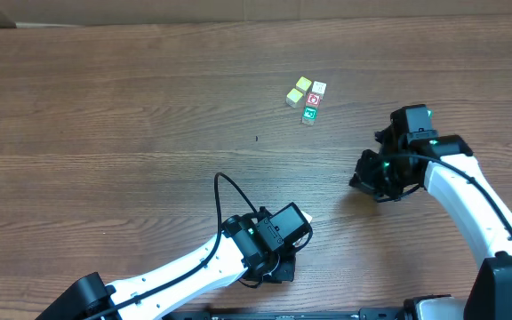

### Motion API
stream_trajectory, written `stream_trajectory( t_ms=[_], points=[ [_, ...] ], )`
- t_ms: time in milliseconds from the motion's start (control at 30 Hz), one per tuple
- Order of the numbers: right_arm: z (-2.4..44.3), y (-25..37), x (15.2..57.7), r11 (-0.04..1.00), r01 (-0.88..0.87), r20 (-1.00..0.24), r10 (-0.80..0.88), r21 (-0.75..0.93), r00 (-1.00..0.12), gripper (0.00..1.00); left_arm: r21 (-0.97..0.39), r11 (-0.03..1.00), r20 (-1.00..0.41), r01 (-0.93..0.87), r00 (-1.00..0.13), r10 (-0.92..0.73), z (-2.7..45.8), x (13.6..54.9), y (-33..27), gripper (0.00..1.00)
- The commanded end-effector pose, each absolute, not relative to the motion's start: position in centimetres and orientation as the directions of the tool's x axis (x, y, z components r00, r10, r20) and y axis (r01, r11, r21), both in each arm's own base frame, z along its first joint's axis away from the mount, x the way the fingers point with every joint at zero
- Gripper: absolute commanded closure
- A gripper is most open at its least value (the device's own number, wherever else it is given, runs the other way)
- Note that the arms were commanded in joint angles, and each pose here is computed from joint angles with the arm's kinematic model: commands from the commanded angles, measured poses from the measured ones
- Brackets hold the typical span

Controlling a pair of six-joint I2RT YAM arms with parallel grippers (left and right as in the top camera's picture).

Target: Flip 3 blocks

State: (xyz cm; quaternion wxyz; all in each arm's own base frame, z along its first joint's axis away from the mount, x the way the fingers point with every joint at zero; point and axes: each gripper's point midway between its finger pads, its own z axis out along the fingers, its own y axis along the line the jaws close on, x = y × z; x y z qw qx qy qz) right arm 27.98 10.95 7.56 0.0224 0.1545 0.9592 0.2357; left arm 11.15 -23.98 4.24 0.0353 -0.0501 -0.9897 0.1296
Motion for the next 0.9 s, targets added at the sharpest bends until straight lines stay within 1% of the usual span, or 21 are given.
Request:
stream_trajectory(
  t_ms=[0,100,333,600,700,867],
  points=[
    [7.2,13.5,27.4,0.816,0.225,0.055,0.231,0.532,-0.971,0.96,-0.247,0.967,0.054,0.061,-0.996,0.076,4.1,11.3,-23.9,0.96],
    [6.8,15.2,27.3,0.792,0.200,0.080,0.189,0.576,-0.979,0.96,-0.253,0.966,0.049,0.061,-0.996,0.076,4.0,11.5,-24.1,0.96],
    [5.3,17.4,27.3,0.802,0.139,0.074,0.118,0.581,-0.990,0.96,-0.206,0.978,0.050,0.025,-0.998,0.036,2.7,12.0,-23.8,0.96],
    [4.6,17.5,27.0,0.810,0.128,0.063,0.112,0.572,-0.992,0.96,-0.208,0.977,0.063,0.046,-0.996,0.061,1.8,12.0,-24.3,0.96],
    [3.9,17.4,26.8,0.808,0.121,0.052,0.112,0.577,-0.992,0.96,-0.187,0.981,0.080,0.042,-0.995,0.058,1.7,11.7,-23.8,0.96],
    [3.5,17.4,26.6,0.807,0.120,0.050,0.111,0.578,-0.993,0.96,-0.182,0.982,0.069,0.042,-0.996,0.056,1.7,11.8,-23.7,0.96]
  ],
)
